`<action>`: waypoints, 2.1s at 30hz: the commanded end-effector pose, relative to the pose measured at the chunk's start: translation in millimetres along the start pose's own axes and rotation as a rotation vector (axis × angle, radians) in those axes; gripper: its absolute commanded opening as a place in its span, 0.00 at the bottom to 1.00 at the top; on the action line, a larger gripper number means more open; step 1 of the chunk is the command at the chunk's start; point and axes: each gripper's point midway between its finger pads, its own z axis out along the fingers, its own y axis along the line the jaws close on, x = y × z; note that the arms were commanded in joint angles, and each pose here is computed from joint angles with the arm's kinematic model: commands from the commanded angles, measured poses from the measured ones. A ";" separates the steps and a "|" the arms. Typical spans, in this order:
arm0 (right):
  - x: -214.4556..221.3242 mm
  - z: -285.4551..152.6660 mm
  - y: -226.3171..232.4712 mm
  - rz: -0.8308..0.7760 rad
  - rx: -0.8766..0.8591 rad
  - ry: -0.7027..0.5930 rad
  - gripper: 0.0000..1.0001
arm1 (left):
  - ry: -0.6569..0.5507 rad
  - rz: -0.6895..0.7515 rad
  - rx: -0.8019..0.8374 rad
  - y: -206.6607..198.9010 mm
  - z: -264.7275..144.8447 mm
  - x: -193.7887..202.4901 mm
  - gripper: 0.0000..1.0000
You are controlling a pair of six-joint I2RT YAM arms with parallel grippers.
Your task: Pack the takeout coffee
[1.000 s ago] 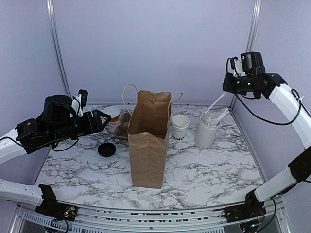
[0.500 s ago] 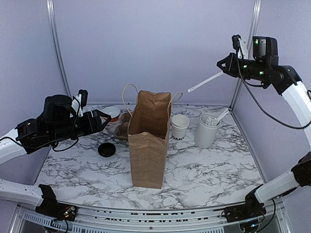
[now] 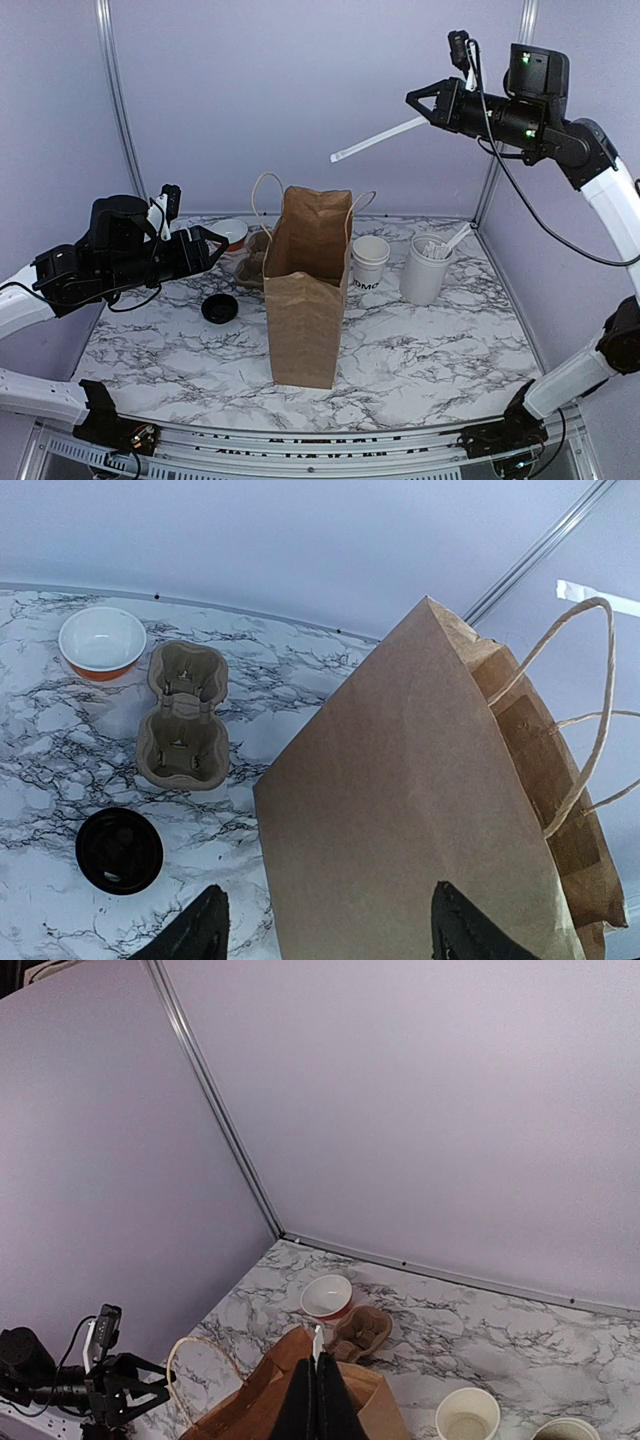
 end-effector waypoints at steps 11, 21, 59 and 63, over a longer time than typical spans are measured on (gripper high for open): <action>74.2 43.5 41.4 -0.139 -0.058 0.269 0.11 | -0.029 -0.007 0.027 -5.3 -2.6 -8.4 0.69; 68.6 45.1 39.0 -0.148 -0.042 0.242 0.39 | -0.031 -0.009 0.021 -3.9 -2.5 -8.6 0.70; 199.5 -102.0 -234.5 0.077 0.735 0.092 1.00 | -0.090 -0.001 -0.162 65.2 -3.7 -33.3 0.99; 228.3 -121.4 -266.2 0.102 0.838 0.078 1.00 | -0.080 -0.016 -0.205 85.3 -2.3 -30.7 0.99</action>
